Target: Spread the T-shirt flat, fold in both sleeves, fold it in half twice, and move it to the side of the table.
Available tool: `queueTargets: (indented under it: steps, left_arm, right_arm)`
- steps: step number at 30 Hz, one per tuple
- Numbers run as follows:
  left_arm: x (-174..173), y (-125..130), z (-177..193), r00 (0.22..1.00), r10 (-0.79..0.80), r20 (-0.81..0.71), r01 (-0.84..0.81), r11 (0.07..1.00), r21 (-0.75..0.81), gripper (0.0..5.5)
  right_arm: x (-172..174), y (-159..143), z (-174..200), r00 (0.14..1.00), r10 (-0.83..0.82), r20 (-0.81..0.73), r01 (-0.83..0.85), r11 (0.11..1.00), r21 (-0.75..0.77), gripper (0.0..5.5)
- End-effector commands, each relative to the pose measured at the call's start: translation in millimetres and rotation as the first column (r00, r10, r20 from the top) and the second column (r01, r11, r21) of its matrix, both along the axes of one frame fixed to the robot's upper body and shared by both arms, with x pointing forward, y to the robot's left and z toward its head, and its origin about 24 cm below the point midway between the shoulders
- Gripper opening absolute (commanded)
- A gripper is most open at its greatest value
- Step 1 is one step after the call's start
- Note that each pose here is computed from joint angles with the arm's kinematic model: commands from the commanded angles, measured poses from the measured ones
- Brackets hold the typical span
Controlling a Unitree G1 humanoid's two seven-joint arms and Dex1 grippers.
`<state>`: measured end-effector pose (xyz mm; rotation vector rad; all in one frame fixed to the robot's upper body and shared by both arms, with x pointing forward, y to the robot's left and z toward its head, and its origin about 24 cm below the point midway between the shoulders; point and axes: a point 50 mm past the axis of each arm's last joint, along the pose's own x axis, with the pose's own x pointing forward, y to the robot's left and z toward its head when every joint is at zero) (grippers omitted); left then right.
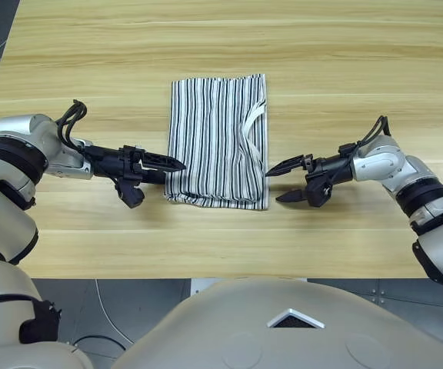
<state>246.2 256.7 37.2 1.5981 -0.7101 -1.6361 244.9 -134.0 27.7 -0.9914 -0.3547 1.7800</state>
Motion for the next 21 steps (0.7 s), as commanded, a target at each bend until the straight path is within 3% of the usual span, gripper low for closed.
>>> queueTargets:
  steps: [1, 21]
  left_arm:
    - [-16, -3, -19, 0.996, -0.031, -0.088, 0.037, 0.997, 0.063, 3.67]
    - [-11, -18, -19, 0.998, -0.003, -0.059, 0.007, 0.999, 0.053, 3.67]
  right_arm:
    - [7, 7, 8, 0.998, 0.038, 0.046, -0.039, 0.999, 0.004, 3.44]
    - [15, 1, 6, 0.960, 0.189, 0.206, -0.158, 0.975, -0.159, 3.44]
